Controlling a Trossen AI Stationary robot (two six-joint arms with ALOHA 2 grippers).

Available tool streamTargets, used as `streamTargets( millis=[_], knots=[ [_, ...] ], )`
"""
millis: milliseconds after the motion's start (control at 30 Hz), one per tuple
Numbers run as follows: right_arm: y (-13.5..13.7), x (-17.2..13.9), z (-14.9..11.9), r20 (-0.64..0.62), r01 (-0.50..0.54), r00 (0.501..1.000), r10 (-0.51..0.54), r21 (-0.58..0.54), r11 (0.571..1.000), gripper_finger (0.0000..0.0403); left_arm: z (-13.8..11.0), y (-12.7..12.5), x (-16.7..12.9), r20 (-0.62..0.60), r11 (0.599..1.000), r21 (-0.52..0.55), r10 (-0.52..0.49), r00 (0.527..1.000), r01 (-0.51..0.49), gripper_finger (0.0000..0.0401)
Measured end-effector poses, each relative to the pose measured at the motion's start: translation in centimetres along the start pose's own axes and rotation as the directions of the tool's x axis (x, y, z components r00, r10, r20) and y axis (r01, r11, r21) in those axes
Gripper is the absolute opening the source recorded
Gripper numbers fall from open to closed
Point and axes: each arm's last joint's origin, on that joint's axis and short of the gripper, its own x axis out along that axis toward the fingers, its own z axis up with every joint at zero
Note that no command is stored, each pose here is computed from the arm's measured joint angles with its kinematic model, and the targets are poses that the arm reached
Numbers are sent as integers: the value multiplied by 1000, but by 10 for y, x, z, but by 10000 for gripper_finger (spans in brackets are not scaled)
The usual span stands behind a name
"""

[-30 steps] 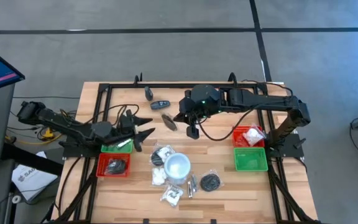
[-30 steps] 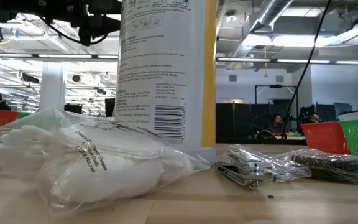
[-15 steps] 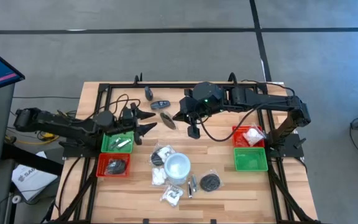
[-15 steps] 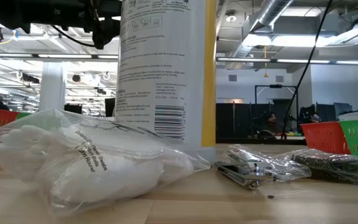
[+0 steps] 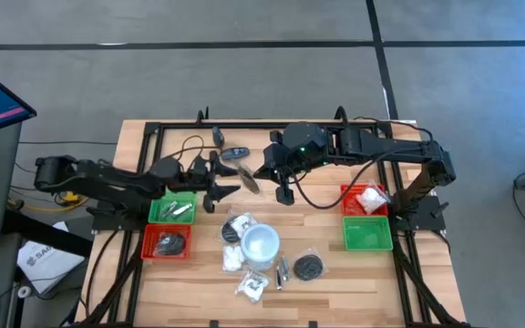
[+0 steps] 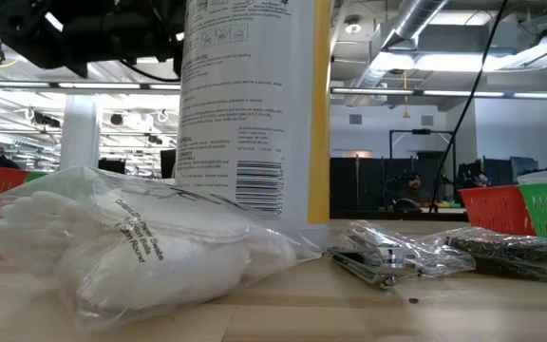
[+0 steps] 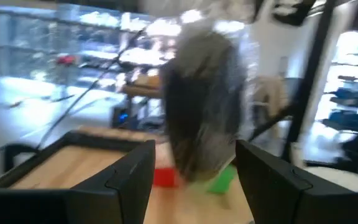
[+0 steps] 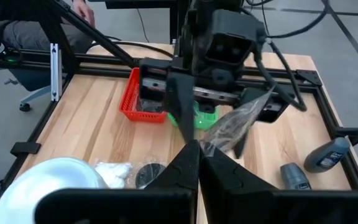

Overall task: Pick & Place Travel size toiletries
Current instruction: Put the black hairbrush into the left red bin

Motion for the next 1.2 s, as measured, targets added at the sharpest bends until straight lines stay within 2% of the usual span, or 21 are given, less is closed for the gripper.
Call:
streamTargets(
  millis=[233,333,533,833,1200],
  knots=[
    [0,0,-1,-15,-1,1000,1,1,1000,0,-4,-1,8,92,996,19,-89,992,87,214],
    [0,0,-1,-15,-1,1000,1,1,1000,0,-7,-2,10,85,990,24,-140,986,139,214],
    [0,0,-2,-17,-2,1000,2,1,1000,0,-10,-2,11,72,989,21,-146,987,145,204],
    [0,0,-2,-23,-2,1000,2,2,1000,0,-9,-2,11,79,989,23,-147,986,146,130],
    [-2,0,-5,-48,2,999,-2,9,1000,0,-9,-2,11,80,989,23,-147,986,145,18]
  ],
)
